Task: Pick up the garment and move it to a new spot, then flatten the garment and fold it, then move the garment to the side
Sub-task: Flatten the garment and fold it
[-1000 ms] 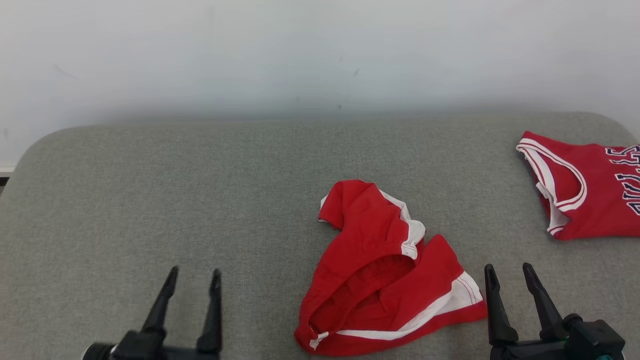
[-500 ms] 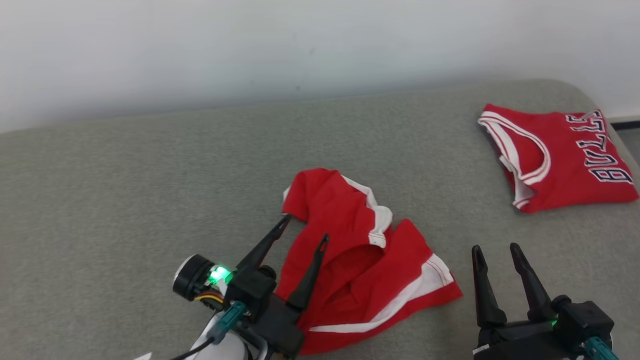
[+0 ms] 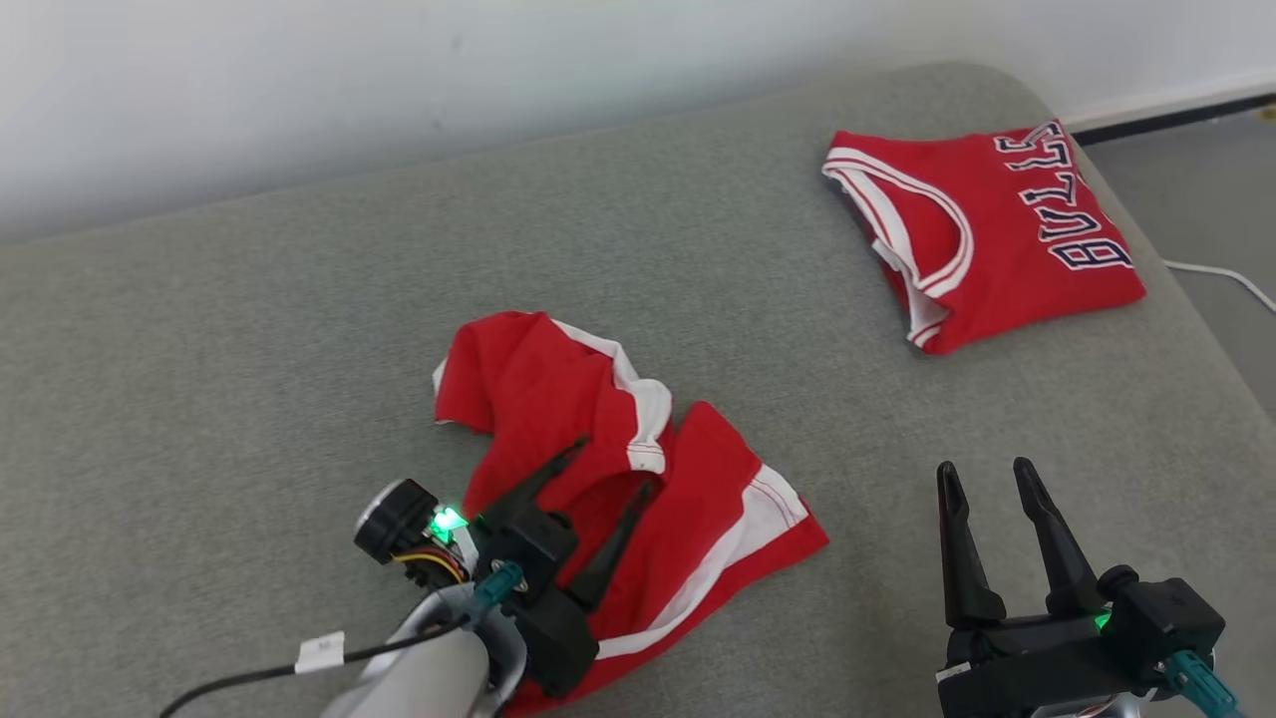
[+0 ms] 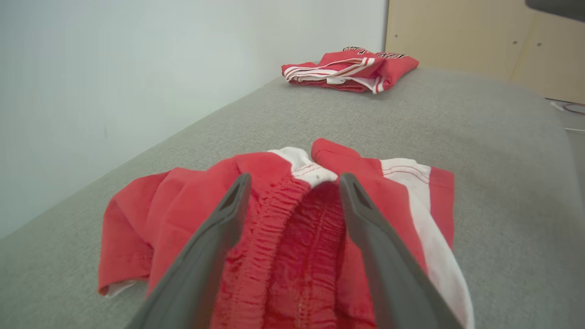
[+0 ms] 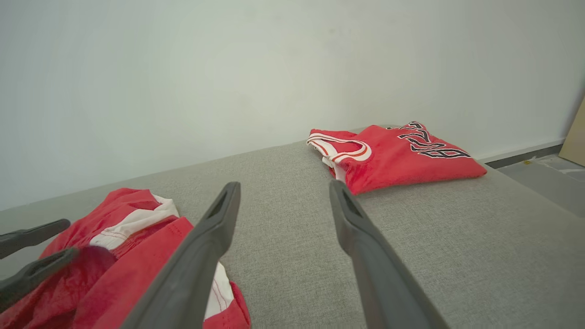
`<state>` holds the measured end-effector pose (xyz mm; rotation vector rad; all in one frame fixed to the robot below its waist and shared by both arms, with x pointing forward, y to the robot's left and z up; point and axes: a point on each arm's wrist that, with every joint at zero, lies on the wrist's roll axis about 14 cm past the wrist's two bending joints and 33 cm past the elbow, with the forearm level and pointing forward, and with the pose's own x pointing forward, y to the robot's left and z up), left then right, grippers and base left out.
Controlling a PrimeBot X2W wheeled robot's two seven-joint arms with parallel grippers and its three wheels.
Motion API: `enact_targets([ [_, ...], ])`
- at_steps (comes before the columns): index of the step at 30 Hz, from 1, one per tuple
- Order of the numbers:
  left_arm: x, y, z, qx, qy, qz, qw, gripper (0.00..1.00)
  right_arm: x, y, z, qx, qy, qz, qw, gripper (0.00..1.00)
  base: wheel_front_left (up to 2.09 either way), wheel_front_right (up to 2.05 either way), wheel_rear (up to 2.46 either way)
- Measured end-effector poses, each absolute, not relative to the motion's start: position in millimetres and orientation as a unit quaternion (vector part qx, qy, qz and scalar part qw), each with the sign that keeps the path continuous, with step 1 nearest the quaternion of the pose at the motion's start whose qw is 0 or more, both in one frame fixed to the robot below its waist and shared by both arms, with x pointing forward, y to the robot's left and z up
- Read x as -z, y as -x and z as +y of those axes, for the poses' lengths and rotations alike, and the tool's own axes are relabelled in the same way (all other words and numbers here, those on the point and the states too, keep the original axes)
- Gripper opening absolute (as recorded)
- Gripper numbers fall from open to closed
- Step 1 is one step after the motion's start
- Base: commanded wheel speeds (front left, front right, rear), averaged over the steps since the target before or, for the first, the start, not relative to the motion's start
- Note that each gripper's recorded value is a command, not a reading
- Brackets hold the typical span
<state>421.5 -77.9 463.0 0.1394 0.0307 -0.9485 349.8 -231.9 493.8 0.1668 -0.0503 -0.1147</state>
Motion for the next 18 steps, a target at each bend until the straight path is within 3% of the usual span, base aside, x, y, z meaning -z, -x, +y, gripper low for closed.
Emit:
enact_targets([
  [4,-449.3,-428.2,-86.1,0.468,-0.089,0.028,0.879,1.00,-491.9,-346.4,-239.9,0.071,-0.080,-0.021,0.994,1.00,0.00,0.00,0.00],
  [6,-438.2,-429.1,-88.5,0.478,-0.113,0.038,0.870,0.60,-491.0,-346.4,-242.2,0.075,-0.078,-0.019,0.994,1.00,0.00,0.00,0.00],
  [7,-436.5,-430.1,-90.5,0.481,-0.117,0.038,0.868,0.35,-490.6,-346.5,-242.8,0.076,-0.077,-0.019,0.994,1.00,0.00,0.00,0.00],
  [9,-437.6,-432.7,-96.8,0.482,-0.110,0.038,0.868,0.00,-489.9,-346.8,-244.1,0.079,-0.077,-0.017,0.994,1.00,0.00,0.00,0.00],
  [18,-491.3,-473.7,-84.1,0.436,-0.082,-0.026,0.896,0.00,-488.1,-353.5,-239.0,0.070,-0.078,-0.016,0.994,1.00,0.00,0.00,0.00],
])
